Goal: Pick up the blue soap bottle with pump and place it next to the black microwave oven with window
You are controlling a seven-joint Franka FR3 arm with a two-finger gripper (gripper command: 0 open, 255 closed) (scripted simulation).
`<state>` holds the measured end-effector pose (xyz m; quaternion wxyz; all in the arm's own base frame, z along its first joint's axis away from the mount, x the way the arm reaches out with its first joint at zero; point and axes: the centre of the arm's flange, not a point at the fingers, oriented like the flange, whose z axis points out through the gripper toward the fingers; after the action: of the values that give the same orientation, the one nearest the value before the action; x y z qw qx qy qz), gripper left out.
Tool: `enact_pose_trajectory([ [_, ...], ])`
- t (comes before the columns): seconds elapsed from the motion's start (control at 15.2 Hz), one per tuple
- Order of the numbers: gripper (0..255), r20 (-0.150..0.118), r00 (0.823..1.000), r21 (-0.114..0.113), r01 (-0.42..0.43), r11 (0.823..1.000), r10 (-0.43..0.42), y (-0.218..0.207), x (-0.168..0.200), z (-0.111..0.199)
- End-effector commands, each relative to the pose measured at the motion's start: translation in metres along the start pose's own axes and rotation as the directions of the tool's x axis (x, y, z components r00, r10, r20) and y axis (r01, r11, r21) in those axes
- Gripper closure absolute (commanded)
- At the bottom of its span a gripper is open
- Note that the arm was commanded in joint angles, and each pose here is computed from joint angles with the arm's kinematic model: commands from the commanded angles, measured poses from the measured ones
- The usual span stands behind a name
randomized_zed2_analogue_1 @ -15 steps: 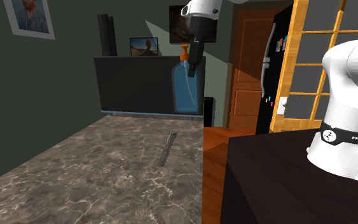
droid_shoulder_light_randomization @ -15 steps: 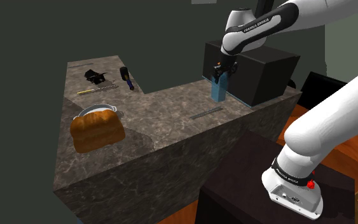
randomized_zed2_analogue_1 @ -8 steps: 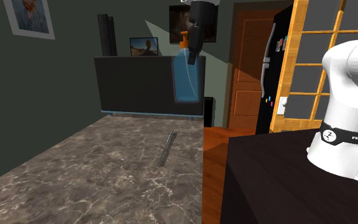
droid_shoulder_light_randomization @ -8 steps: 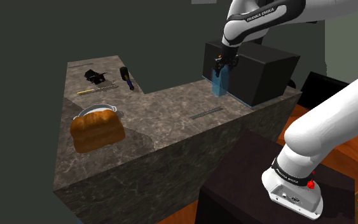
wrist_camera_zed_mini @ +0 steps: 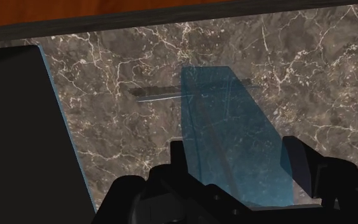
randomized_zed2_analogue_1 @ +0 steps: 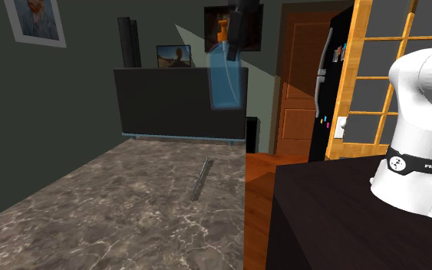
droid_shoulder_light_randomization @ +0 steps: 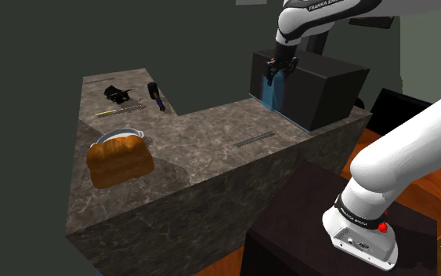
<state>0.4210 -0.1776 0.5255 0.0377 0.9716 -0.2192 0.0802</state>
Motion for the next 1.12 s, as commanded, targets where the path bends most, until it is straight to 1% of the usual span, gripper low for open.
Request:
enact_pose_trajectory([
  [0.0,255,0.000,1.000,0.000,0.000,1.000,0.000,-0.001,0.002,-0.011],
  [1.06,255,0.000,1.000,0.000,0.000,1.000,0.000,0.002,0.017,-0.095],
])
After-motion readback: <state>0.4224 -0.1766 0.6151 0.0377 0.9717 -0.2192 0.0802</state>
